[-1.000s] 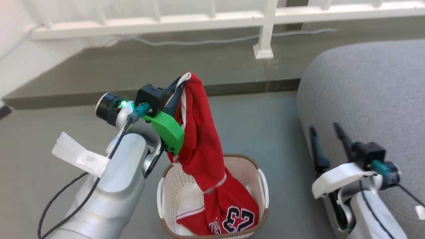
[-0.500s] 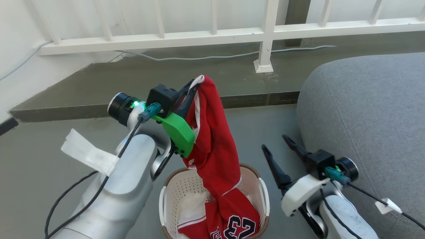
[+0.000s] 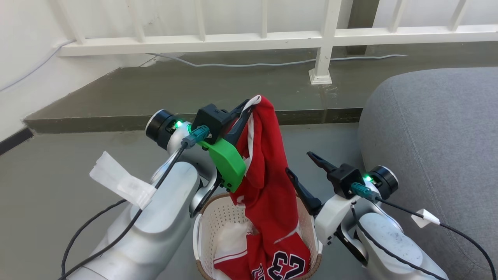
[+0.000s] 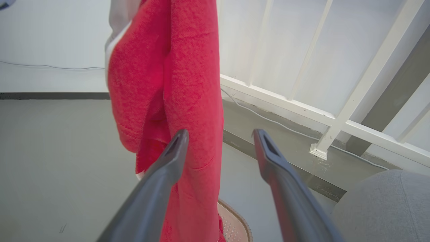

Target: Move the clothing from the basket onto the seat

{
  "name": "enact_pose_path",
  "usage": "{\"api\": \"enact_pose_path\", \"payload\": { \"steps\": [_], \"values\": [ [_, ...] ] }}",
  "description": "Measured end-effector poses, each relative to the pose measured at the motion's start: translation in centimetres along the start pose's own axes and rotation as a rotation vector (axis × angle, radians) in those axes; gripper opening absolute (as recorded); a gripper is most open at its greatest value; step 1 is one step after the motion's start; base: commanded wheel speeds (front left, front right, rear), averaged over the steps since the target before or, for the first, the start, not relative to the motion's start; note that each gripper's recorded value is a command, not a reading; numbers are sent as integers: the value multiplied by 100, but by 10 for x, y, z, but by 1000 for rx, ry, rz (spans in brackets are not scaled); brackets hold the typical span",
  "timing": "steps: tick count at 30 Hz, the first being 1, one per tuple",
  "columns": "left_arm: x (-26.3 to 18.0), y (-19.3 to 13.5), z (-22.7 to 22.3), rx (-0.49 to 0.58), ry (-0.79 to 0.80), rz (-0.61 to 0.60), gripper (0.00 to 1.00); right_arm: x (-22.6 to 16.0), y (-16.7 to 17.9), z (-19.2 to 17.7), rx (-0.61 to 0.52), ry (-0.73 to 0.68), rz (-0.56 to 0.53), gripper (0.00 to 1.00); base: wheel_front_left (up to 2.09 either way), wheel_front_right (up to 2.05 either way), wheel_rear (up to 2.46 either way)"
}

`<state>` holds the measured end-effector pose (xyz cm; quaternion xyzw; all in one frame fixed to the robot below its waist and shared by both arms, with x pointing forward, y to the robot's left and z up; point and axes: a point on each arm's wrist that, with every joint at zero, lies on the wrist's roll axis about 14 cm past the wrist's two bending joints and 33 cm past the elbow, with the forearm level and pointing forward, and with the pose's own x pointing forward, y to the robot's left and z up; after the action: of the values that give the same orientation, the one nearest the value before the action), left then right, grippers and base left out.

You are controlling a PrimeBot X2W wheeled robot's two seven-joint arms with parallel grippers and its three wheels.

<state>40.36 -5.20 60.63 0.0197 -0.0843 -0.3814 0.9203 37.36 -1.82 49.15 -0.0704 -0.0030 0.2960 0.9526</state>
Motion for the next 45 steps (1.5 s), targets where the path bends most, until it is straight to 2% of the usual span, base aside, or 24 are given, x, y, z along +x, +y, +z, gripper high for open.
{"api": "enact_pose_path", "payload": {
  "steps": [12,22,23,24,25,26,27,34,41,42,43,44,45],
  "values": [
    [-1,-17,12,12,-24,-46,0,5,21,-20,1,76,86,100,0,0,0],
    [-5,-16,18,5,-31,-28,0,22,27,-11,-33,70,137,100,0,0,0],
    [-5,-17,18,5,-32,-30,0,22,27,-12,-35,73,139,86,0,0,0],
    [-5,-17,18,5,-31,-28,0,23,27,-13,-38,78,142,50,0,0,0],
    [-5,-16,18,6,-30,-24,0,23,28,-13,-39,81,146,36,0,0,0],
    [-5,-16,17,5,-25,-23,0,24,28,-13,-38,82,148,8,0,0,0],
    [-5,-15,16,2,-24,-22,0,25,28,-13,-37,81,148,0,0,0,0],
    [-3,-2,10,-20,-8,37,0,24,19,-19,4,101,118,0,0,0,0],
    [-2,7,-10,-80,27,90,1,20,-8,-22,33,112,32,0,0,0,0],
    [-2,8,-12,-104,26,98,31,20,-12,-21,35,110,20,0,0,0,0],
    [-3,9,-15,-129,27,110,52,20,-17,-19,34,104,4,0,0,0,0],
    [-3,10,-17,-145,27,119,80,21,-21,-16,34,95,-9,0,0,0,0],
    [-3,11,-19,-156,27,123,100,22,-26,-12,32,85,-20,0,0,0,0]
  ]
}}
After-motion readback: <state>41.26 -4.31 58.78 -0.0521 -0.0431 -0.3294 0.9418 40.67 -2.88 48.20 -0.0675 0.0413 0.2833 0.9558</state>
